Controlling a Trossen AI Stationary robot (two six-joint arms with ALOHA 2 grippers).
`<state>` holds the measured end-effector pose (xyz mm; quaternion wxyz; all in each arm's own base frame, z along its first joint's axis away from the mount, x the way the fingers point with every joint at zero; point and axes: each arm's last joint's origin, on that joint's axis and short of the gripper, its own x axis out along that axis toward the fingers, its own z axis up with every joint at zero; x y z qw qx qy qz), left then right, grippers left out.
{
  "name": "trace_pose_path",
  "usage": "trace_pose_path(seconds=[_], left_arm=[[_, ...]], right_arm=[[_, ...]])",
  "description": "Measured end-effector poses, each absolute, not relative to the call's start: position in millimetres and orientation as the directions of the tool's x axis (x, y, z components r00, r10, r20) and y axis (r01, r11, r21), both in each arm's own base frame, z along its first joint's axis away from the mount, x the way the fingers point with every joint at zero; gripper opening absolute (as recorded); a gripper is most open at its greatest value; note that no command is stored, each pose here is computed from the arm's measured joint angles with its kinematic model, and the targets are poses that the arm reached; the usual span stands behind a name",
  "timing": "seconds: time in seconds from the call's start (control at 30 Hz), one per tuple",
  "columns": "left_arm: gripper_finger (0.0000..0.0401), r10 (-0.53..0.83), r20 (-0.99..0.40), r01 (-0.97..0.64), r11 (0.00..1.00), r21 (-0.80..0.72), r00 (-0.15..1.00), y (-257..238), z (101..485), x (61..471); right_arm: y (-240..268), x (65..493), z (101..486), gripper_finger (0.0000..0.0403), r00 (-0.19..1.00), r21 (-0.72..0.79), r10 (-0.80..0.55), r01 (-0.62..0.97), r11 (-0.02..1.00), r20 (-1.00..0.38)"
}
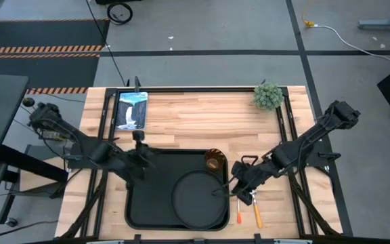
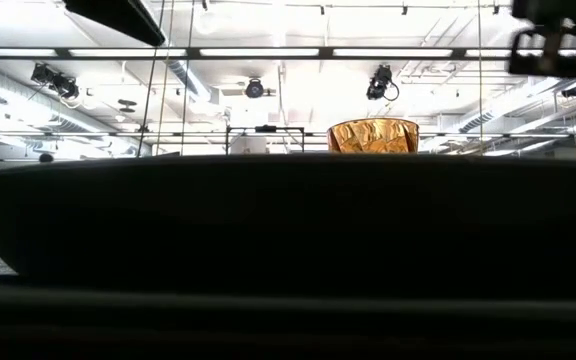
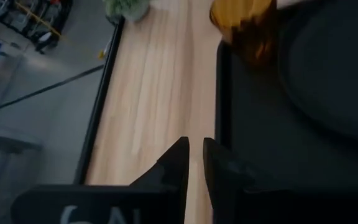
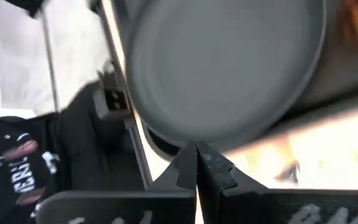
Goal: Pick and place plate/cup/fork/spoon on tray
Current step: Put the orange fork to the left of the black plate on the black tray
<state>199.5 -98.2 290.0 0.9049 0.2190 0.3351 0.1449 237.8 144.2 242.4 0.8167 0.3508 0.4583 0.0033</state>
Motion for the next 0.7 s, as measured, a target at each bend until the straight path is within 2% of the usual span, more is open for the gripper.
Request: trace_pose_path(seconds=[0.23, 0.4, 0.53, 0.7], left_arm=[[0.0055, 0.323, -0.419, -0.174, 0.919, 0.354, 0.849, -83.0, 282.3, 173.8], [0.0055, 0.234, -0.331, -0.152, 0.955, 0.255, 0.914, -76.9, 276.1, 161.9], [0.0055, 0.181, -0.245, -0.127, 0.967, 0.220, 0.953, -72.5, 277.8, 153.2], [0.0055, 0.164, -0.160, -0.134, 0.974, 0.183, 0.973, -66.4, 286.8, 143.2]], right_arm=[[152.8, 235.2, 206.1, 0.0001, 0.348, 0.463, 0.310, 0.580, 0.670, -0.885], [160.7, 241.1, 182.6, 0.0001, 0.201, 0.392, 0.356, 0.679, 0.621, -0.912], [172.5, 257.7, 188.5, 0.0001, 0.182, 0.396, 0.383, 0.684, 0.612, -0.906], [185.0, 277.5, 210.9, 0.0000, 0.155, 0.292, 0.265, 0.723, 0.626, -0.952]])
